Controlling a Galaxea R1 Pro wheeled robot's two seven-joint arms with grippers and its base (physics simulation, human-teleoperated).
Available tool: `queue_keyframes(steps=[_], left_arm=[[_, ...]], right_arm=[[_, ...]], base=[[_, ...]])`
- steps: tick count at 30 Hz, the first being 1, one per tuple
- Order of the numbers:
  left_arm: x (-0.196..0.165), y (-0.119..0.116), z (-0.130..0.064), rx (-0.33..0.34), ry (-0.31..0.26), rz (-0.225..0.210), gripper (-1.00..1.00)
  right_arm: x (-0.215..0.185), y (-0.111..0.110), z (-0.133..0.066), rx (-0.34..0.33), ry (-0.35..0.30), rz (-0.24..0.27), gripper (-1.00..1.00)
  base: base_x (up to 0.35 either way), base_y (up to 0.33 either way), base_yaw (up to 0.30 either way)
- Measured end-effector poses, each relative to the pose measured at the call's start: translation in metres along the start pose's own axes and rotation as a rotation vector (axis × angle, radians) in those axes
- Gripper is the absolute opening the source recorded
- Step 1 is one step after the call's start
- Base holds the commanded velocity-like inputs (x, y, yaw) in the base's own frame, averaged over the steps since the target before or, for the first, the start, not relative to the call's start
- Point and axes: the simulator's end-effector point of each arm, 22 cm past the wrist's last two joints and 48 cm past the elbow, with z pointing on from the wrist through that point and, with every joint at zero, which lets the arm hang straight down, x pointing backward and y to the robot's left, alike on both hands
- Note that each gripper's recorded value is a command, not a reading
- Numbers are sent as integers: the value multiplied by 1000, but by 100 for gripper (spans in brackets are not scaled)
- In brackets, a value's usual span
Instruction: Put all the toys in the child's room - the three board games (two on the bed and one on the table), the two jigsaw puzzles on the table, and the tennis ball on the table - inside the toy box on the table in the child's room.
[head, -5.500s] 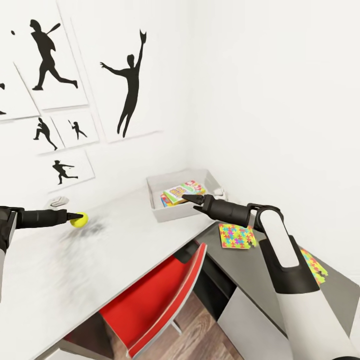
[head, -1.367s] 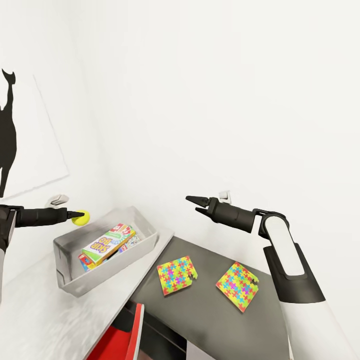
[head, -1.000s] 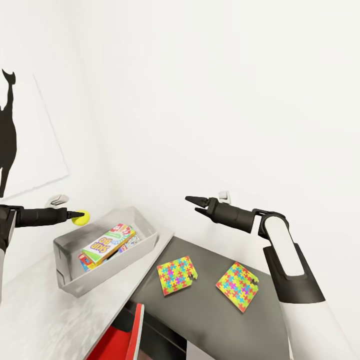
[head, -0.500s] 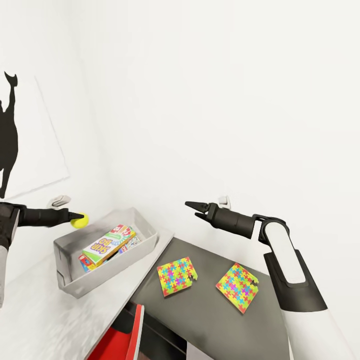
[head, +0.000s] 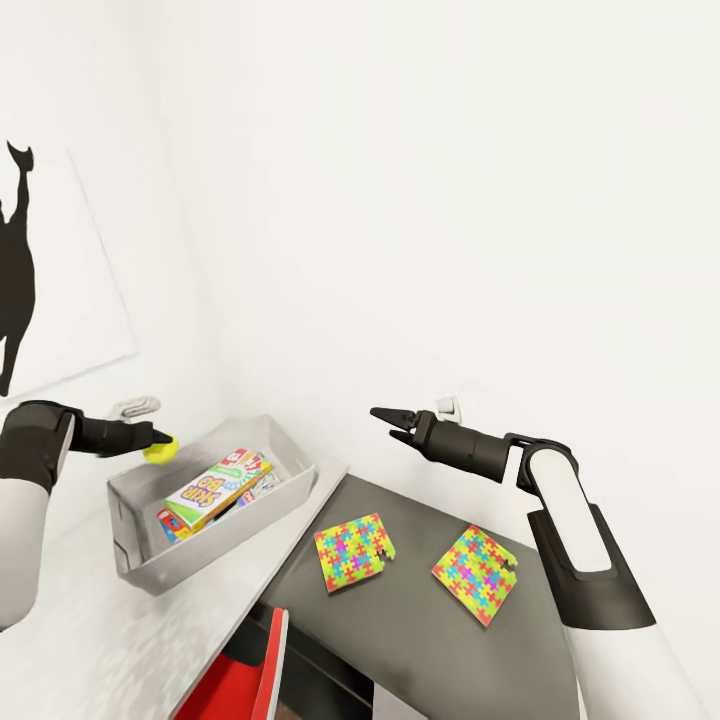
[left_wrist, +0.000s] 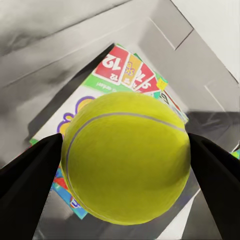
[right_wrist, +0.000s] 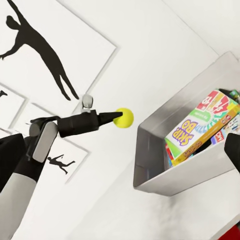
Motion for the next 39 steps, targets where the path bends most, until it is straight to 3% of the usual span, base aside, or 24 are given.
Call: queue_keyframes(steps=[6, 18, 25, 39], left_arm=[[5, 11, 6, -60, 18, 12, -100], [29, 19, 24, -87, 82, 0, -100], [35, 29, 30, -140, 104, 15, -100], [44, 36, 41, -174, 134, 30, -100]], right_arm=[[1, -3, 1, 2, 2, 4, 100], [3, -11, 3, 8, 7, 17, 100], [5, -16, 5, 12, 11, 25, 100], [15, -24, 13, 17, 37, 34, 100]], base=[[0, 0, 0], [0, 0, 0], [0, 0, 0], [0, 0, 0]])
